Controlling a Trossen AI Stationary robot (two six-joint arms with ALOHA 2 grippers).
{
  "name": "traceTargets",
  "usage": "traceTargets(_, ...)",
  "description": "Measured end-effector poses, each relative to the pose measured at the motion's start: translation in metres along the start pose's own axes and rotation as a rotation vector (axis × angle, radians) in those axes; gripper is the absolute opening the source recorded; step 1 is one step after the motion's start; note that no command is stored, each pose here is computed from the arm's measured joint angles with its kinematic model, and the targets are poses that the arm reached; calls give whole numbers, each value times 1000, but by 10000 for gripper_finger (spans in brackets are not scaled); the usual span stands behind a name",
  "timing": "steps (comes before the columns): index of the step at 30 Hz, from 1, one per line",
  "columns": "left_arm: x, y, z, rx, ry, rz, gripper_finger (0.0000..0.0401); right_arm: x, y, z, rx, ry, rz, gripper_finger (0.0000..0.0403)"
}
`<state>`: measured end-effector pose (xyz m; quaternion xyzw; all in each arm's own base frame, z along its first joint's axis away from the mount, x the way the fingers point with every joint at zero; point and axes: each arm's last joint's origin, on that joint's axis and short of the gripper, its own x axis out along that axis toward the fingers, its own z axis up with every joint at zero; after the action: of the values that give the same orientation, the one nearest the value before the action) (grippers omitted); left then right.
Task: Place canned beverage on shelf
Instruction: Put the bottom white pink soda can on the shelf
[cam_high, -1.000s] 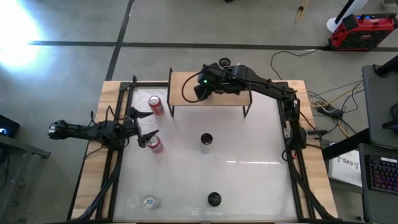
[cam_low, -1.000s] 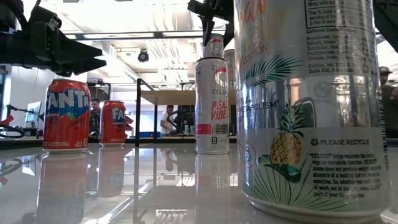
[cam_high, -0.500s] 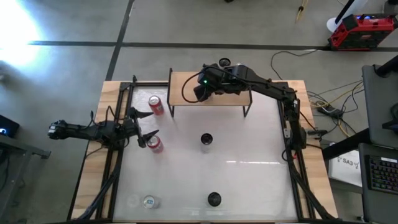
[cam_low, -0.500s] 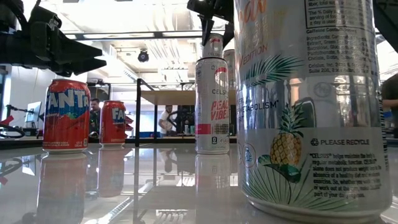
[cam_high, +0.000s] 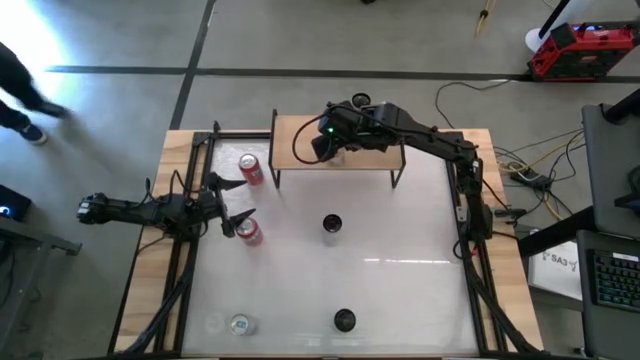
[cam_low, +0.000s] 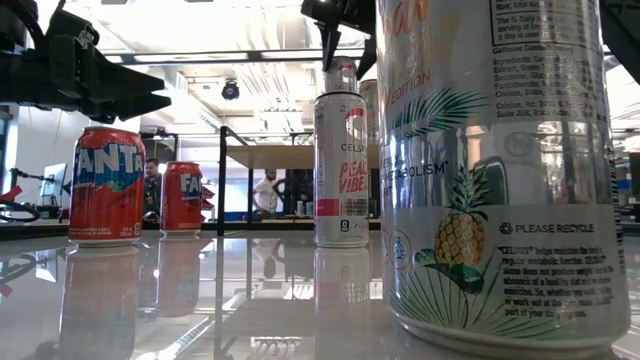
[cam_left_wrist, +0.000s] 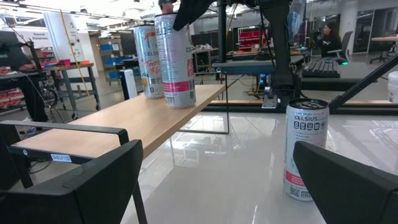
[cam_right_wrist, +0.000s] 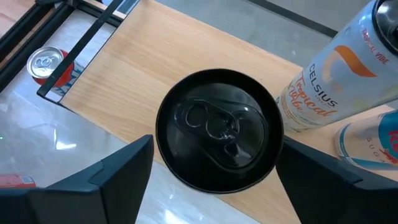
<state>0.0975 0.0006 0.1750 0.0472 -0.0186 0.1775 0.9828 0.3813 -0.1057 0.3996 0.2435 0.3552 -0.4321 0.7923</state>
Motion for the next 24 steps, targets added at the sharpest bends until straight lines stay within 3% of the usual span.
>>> traceTargets(12,0,0,0,0,0,0,400,0,-2,-7,54,45,-49,315)
traceTargets(24,0,0,0,0,0,0,400,7,20,-37,119,-39,-169,315)
